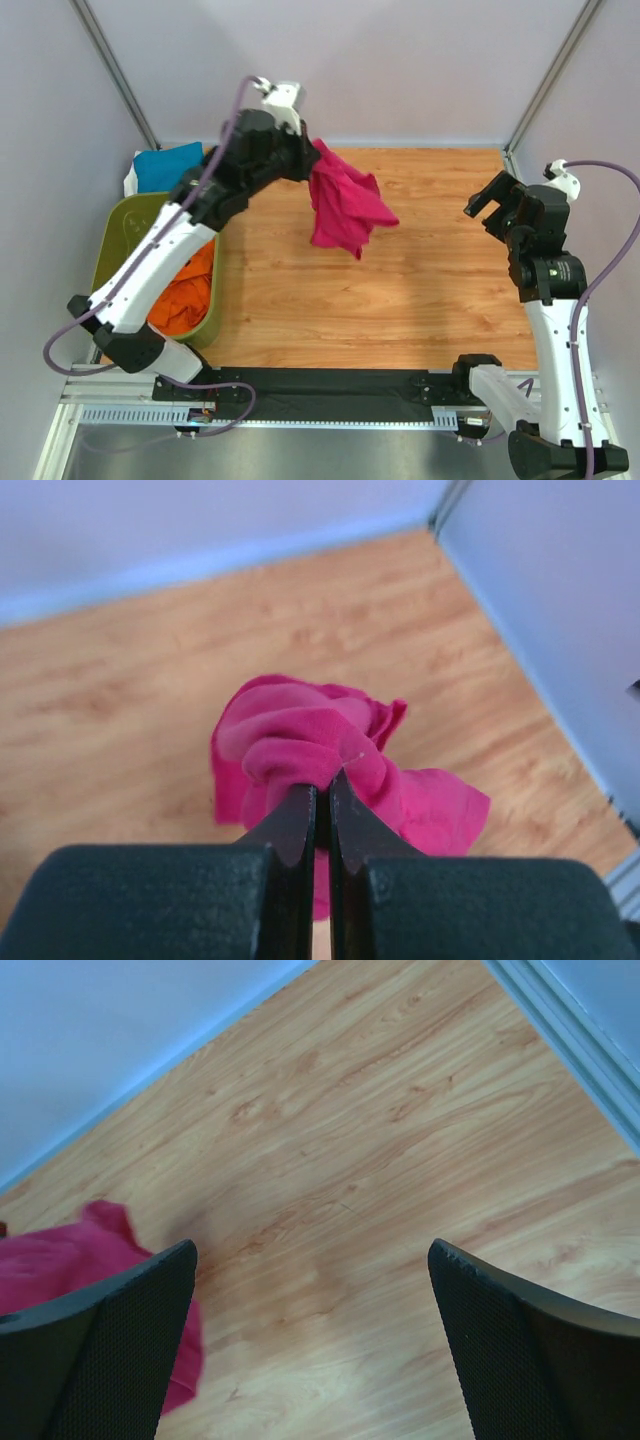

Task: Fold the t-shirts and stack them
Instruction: Move the tshirt to the center of the board

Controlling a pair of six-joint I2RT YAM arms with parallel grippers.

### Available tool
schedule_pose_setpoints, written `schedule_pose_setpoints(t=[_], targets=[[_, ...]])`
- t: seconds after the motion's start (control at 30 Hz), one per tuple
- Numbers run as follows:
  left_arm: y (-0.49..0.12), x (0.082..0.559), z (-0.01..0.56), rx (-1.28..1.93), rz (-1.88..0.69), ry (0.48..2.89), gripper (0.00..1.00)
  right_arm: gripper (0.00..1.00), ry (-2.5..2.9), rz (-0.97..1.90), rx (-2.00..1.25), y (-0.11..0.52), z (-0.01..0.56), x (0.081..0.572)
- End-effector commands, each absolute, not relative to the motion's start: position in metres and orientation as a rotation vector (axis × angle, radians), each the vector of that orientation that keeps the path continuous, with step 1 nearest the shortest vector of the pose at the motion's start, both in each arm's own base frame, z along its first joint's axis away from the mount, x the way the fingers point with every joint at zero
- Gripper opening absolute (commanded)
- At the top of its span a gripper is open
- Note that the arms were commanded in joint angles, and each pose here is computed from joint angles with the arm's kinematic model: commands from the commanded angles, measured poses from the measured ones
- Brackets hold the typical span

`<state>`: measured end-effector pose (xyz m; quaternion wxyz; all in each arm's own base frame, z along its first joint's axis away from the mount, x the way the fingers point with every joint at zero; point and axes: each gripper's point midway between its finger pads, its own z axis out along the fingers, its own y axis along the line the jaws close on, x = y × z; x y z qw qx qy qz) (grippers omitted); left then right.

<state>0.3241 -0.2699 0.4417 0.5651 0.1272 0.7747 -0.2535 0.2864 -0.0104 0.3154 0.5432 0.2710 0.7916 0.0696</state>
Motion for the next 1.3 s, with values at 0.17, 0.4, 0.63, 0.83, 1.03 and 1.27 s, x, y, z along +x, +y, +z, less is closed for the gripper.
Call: schedule_pose_setpoints(t=[0.17,0.4,0.63,0.83,1.03,1.27], targets=[[-0.371,0.33,0.228,0.374,-0.614,2.171,0.0,1.0,1.94,0.017,0.633,-0.027,0.299,0.273],[-0.394,0.312,0.167,0.519,-0.618,2.371,0.74,1.0,2.035,0.085,0.555,-0.01,0.268,0.274],[-0.312,0.314,0.234,0.292,-0.487,2.288,0.99,1.0,2.071,0.415,0.265,0.067,0.252,0.289],[-0.228,0.287,0.244,0.129,-0.442,2.262,0.94,0.92,2.152,0.357,0.061,0.126,0.211,0.295],[-0.25,0.255,0.219,0.072,-0.683,2.252,0.85,0.72,2.262,0.362,0.087,0.144,0.185,0.303],[-0.226,0.253,0.18,0.0,-0.515,2.33,0.81,0.82,2.215,0.488,-0.434,0.225,0.163,0.279]])
